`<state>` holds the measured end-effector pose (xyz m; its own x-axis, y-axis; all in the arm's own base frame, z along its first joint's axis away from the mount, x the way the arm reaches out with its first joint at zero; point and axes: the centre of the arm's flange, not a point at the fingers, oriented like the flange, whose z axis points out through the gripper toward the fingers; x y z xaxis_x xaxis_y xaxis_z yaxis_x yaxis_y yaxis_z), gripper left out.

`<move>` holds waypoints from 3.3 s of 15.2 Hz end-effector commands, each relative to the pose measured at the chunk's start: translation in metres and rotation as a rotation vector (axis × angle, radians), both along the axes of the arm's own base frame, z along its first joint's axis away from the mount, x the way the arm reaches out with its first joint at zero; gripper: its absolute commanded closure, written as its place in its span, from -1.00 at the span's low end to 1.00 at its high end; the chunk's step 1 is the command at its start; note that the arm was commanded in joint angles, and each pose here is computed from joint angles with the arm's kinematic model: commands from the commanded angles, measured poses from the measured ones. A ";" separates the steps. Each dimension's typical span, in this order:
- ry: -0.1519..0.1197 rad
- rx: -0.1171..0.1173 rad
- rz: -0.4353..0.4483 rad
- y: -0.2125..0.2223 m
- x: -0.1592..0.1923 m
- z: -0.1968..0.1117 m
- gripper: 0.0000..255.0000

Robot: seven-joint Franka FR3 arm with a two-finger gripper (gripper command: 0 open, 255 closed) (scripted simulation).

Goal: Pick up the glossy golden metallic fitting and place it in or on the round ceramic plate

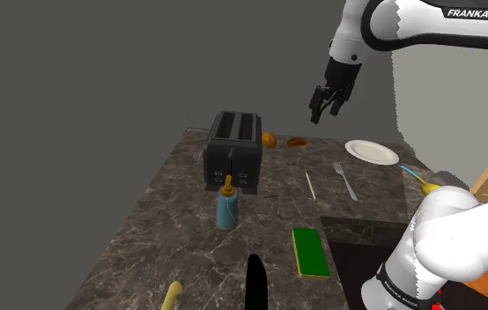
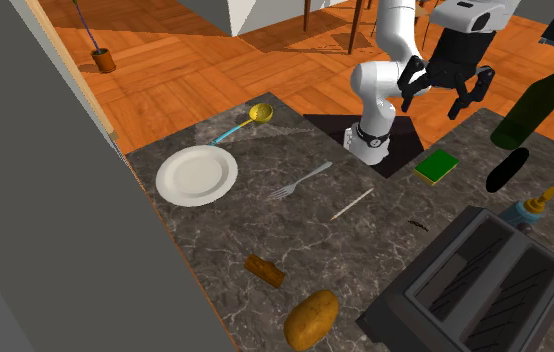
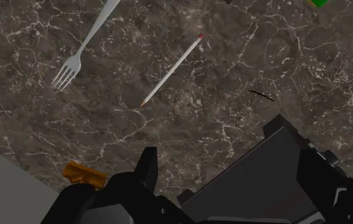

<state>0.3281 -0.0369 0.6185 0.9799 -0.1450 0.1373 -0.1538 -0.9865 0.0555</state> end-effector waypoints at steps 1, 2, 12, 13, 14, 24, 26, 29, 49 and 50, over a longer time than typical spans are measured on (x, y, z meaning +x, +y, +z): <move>0.000 0.000 0.000 0.000 0.000 0.000 -1.00; 0.000 0.000 -0.007 -0.008 0.008 -0.007 -1.00; -0.001 0.002 -0.077 -0.090 0.087 -0.074 -1.00; -0.001 0.003 -0.084 -0.098 0.094 -0.081 -1.00; -0.001 0.003 -0.091 -0.107 0.102 -0.087 -1.00; -0.001 0.005 -0.161 -0.195 0.173 -0.155 -1.00; -0.002 0.006 -0.175 -0.213 0.187 -0.168 -1.00; -0.002 0.006 -0.196 -0.240 0.207 -0.188 -1.00; -0.002 0.008 -0.252 -0.320 0.262 -0.282 -1.00; -0.002 0.008 -0.252 -0.320 0.262 -0.282 -1.00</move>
